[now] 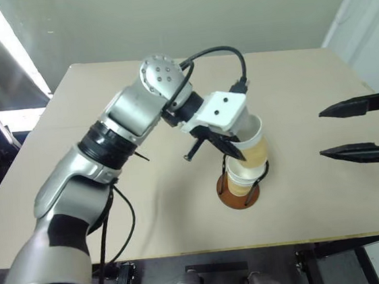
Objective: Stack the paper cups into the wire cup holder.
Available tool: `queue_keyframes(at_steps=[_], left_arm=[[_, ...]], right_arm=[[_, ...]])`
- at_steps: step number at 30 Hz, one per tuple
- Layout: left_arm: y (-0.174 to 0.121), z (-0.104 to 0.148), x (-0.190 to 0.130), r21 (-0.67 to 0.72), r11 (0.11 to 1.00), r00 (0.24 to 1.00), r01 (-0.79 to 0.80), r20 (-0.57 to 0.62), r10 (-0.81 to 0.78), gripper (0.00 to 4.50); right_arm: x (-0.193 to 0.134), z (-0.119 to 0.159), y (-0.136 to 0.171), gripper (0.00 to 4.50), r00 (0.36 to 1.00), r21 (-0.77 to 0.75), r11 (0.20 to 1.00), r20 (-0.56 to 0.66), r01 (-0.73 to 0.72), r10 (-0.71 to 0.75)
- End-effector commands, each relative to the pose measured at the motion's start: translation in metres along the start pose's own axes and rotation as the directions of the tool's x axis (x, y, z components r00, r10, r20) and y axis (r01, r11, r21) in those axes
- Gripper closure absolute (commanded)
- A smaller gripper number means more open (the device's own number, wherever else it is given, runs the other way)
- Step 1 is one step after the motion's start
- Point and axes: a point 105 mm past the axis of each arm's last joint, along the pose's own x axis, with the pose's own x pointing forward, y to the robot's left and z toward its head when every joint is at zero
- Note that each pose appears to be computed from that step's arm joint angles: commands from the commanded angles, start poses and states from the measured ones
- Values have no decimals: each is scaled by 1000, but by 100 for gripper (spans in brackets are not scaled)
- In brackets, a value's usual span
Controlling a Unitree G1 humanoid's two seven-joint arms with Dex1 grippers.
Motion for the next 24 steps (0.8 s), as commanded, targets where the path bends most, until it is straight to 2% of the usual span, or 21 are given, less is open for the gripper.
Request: queue_keyframes(at_steps=[1, 13, 23, 24], left_arm=[[-5, 3, 3, 61, 997, 999, 47, -27, -45, 446], [-7, -9, 7, 77, 995, 995, 56, -85, -49, 446], [-8, -11, 13, 63, 995, 994, 74, -87, -68, 446], [-7, -11, 13, 62, 996, 994, 68, -87, -63, 428]], right_arm=[[-5, 7, 0, 112, 999, -36, 999, 15, 30, -29], [-6, 6, -1, 112, 999, -34, 999, 16, 37, -36], [-5, 5, -2, 112, 999, -33, 999, 11, 38, -37], [-5, 5, -2, 112, 999, -33, 999, 10, 38, -37]])
